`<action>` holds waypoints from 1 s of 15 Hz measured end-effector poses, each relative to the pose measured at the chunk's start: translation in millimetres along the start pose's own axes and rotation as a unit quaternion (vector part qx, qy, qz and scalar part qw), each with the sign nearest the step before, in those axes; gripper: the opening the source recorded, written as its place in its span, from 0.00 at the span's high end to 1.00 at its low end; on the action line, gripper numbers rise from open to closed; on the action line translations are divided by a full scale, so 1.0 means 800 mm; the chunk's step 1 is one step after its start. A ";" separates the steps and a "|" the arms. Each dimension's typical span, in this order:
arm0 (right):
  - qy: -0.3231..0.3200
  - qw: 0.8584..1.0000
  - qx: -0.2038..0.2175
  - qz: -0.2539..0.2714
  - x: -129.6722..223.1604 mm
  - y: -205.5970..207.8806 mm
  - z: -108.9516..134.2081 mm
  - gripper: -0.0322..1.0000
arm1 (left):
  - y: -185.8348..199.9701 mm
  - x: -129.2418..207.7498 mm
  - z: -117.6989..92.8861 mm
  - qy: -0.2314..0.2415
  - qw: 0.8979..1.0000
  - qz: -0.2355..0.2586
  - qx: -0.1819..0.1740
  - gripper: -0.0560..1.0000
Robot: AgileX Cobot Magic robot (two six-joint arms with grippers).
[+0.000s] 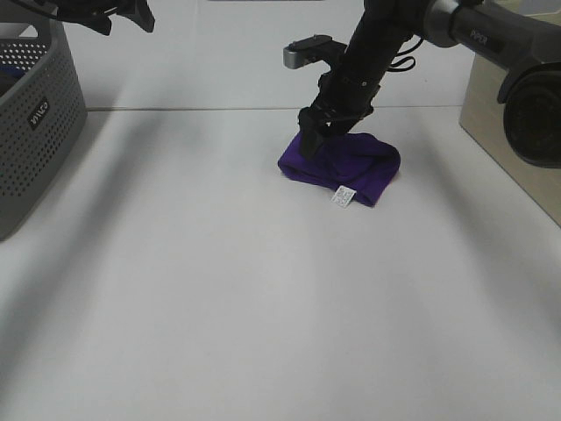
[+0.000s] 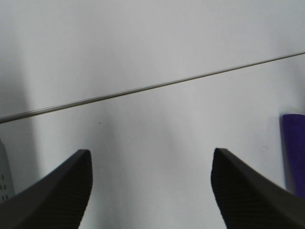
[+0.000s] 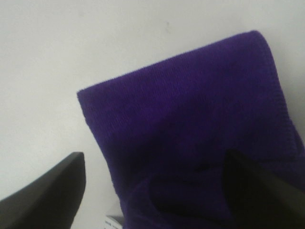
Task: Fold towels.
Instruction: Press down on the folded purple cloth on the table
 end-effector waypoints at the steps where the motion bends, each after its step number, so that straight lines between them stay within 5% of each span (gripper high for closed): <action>1: 0.006 1.000 0.009 0.015 0.006 -0.004 -0.003 0.23 | 0.000 0.000 0.000 -0.004 1.000 0.000 0.000 0.33; 8: 0.021 0.997 0.059 0.052 0.018 -0.004 -0.021 0.23 | 0.000 0.000 0.000 -0.008 1.000 0.000 0.000 0.33; 15: -0.100 0.984 0.134 0.067 0.032 0.020 -0.053 0.23 | 0.000 0.000 0.000 -0.008 1.000 0.000 -0.001 0.33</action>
Point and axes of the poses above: a point on each arm's last joint axis where the gripper is mounted, y pointing back along that axis away from the gripper, z along the wrist's bending axis when the last joint is at zero, x = y × z, the point moved 5 cm from there along -y, pointing out along that axis toward the gripper, and after that the axes turned 1 degree about -y, right-handed, at the moved point
